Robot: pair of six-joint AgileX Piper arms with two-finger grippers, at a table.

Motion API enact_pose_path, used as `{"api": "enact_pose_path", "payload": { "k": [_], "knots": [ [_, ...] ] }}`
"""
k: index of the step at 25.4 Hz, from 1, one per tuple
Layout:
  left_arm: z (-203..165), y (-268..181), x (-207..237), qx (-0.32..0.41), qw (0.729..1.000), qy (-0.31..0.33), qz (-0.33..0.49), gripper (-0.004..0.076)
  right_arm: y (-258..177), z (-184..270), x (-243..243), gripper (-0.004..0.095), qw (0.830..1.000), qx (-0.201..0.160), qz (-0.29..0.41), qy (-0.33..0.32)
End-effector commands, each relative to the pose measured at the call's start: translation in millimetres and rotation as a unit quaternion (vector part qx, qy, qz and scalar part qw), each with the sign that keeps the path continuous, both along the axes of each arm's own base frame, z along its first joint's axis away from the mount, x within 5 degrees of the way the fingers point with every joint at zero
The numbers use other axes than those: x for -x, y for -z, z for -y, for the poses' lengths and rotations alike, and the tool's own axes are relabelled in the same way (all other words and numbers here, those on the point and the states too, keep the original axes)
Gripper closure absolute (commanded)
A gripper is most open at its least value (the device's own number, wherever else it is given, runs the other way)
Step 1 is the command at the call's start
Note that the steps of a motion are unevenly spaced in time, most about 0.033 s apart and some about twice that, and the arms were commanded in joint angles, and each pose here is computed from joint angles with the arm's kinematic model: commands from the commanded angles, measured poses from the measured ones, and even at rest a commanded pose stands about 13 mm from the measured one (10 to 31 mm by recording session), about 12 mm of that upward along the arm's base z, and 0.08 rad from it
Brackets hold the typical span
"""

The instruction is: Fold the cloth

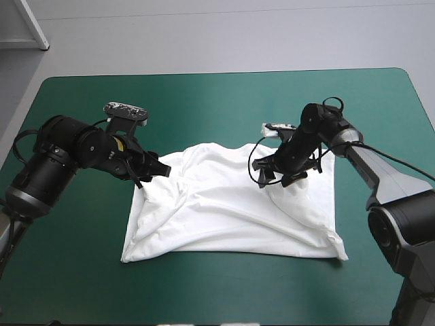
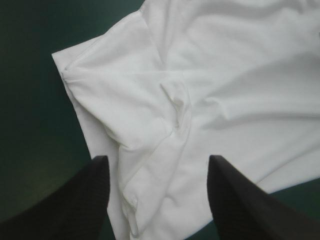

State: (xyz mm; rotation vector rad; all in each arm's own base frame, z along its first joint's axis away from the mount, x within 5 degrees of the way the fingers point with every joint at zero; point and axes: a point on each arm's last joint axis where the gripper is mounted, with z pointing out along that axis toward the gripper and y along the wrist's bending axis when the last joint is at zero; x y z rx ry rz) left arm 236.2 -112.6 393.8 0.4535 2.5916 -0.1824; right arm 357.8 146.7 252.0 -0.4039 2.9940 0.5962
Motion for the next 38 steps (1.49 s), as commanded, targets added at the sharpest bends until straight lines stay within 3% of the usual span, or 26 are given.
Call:
{"api": "enact_pose_path", "payload": {
  "k": [1,9,14,20,21,26,30,38],
  "knots": [
    [-4,-23,11,0.028,0.999,-0.002,0.045,0.0301,-79,5,16,0.0302,0.995,-0.031,0.095,-0.004],
    [-14,-40,31,0.044,0.996,-0.002,0.079,0.0301,-176,43,83,0.0363,0.966,0.014,0.258,0.028],
    [-22,-48,42,0.033,0.995,-0.006,0.092,0.0301,-198,68,136,0.04,0.949,0.036,0.307,0.056],
    [-31,-43,51,0.004,0.997,-0.016,0.073,0.0301,-140,86,181,0.041,0.966,0.075,0.237,0.068],
    [-33,-34,56,-0.001,0.998,-0.02,0.061,0.0301,-109,88,193,0.041,0.976,0.081,0.19,0.068],
    [-43,26,77,-0.018,0.998,-0.05,-0.02,0.0301,-58,95,218,0.041,0.985,0.101,0.112,0.086],
    [-46,95,101,0.004,0.995,-0.054,-0.085,0.0301,-45,99,227,0.041,0.984,0.101,0.12,0.091],
    [-35,132,72,-0.013,0.991,-0.087,-0.101,0.0301,-45,98,224,0.0411,0.982,0.089,0.138,0.096]
  ]
}}
